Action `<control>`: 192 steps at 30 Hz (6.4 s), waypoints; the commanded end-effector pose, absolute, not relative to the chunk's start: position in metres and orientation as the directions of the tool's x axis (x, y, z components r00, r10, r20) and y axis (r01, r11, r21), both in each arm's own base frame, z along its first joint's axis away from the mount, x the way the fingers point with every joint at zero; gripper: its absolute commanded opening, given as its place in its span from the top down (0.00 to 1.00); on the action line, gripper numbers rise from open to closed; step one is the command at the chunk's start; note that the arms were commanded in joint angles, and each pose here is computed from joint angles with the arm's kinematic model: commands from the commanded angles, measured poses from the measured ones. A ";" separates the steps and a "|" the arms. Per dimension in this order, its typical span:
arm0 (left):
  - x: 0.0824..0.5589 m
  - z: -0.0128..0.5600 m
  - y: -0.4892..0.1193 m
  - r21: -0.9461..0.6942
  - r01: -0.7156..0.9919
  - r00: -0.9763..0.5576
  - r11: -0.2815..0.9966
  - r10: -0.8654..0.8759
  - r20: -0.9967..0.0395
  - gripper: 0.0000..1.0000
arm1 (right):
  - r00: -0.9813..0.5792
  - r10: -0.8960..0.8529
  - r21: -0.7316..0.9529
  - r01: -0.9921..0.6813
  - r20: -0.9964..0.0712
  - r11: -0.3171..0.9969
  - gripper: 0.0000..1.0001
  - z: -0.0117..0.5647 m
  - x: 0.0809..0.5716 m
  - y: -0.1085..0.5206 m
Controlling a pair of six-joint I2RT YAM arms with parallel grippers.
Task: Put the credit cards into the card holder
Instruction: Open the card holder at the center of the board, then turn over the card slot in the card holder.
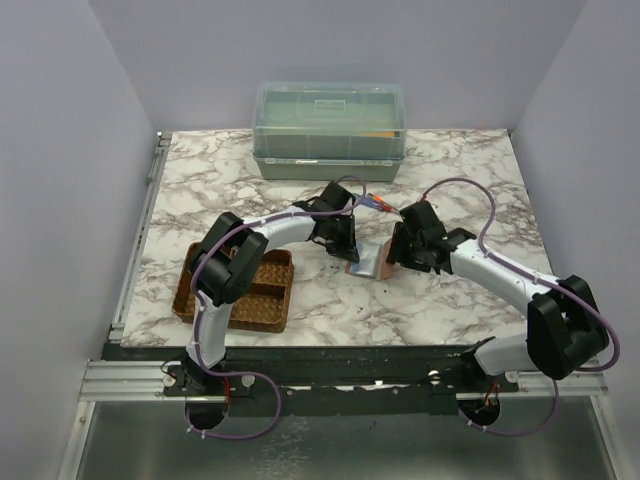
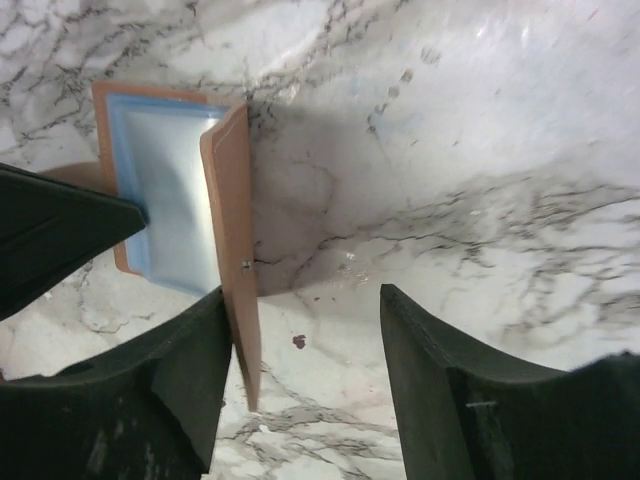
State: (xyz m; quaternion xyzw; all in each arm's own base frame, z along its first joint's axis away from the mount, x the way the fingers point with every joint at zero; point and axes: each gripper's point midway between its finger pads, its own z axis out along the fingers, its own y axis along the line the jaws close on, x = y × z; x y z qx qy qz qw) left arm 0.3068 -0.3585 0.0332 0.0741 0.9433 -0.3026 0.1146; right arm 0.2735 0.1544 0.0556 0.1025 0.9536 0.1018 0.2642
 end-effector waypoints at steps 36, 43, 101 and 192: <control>0.304 0.036 -0.358 -0.543 0.230 -0.961 0.807 0.099 -0.259 0.76 | -0.857 0.291 0.449 0.079 -0.426 0.890 0.88 0.009 0.284 0.179; 0.306 0.037 -0.356 -0.531 0.234 -0.957 0.815 0.096 -0.273 0.86 | -0.865 0.265 0.353 0.111 -0.426 0.929 0.88 -0.002 0.280 0.160; 0.310 0.013 -0.345 -0.520 0.129 -0.982 0.844 0.034 -0.187 1.00 | -0.814 0.110 -0.027 0.152 -0.570 0.988 0.38 0.027 0.283 0.159; 0.287 0.006 -0.369 -0.579 0.180 -0.983 0.796 0.121 -0.138 1.00 | -0.819 -0.066 -0.078 -0.026 -0.570 0.997 0.17 0.021 0.284 0.180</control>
